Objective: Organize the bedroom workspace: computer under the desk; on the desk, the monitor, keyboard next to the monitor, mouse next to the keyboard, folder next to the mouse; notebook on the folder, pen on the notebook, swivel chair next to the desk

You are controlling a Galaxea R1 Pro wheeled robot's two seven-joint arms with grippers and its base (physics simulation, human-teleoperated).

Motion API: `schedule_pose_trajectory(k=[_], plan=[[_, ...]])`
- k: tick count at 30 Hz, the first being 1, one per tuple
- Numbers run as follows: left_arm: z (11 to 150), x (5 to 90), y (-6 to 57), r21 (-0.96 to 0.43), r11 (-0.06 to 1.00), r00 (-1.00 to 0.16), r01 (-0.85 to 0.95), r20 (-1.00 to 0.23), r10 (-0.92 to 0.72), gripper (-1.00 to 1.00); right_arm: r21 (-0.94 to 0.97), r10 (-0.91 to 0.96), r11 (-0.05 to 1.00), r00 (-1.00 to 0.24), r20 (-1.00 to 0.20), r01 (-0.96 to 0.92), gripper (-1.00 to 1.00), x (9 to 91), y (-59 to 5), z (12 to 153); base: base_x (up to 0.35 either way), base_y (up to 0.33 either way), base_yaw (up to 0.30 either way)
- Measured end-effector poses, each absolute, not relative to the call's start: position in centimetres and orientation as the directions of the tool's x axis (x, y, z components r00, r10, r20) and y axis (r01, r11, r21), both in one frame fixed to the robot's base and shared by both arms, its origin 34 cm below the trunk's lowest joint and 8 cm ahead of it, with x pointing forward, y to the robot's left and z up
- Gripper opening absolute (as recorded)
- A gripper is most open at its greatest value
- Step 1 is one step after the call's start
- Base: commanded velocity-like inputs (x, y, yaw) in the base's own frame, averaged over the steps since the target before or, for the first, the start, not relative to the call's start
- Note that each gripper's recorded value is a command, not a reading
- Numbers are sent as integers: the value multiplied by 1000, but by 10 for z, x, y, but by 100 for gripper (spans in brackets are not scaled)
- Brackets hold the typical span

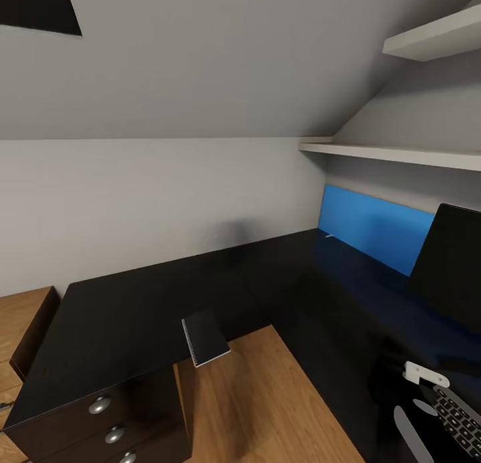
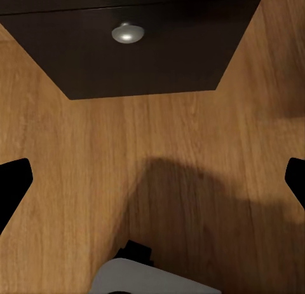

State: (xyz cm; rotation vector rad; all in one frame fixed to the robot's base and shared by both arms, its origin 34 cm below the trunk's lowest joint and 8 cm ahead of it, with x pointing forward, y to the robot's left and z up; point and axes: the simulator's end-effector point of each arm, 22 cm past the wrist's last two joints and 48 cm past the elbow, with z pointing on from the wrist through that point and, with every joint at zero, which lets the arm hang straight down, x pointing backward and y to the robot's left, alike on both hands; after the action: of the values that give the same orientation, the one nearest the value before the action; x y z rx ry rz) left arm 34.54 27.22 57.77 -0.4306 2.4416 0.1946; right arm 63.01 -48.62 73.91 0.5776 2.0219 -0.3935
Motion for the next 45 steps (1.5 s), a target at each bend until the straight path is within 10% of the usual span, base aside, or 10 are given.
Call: schedule_pose_trajectory(k=[33,45], plan=[[574,340,269,34,935,-747,-353,-613,-259,100,69,233,836,-238,-943,544,100,666,-457,819,0,0,11],[574,340,269,35,935,-747,-353,-612,-259,100,-59,139,878,-370,-918,475,100,654,-329,764,0,0,264]])
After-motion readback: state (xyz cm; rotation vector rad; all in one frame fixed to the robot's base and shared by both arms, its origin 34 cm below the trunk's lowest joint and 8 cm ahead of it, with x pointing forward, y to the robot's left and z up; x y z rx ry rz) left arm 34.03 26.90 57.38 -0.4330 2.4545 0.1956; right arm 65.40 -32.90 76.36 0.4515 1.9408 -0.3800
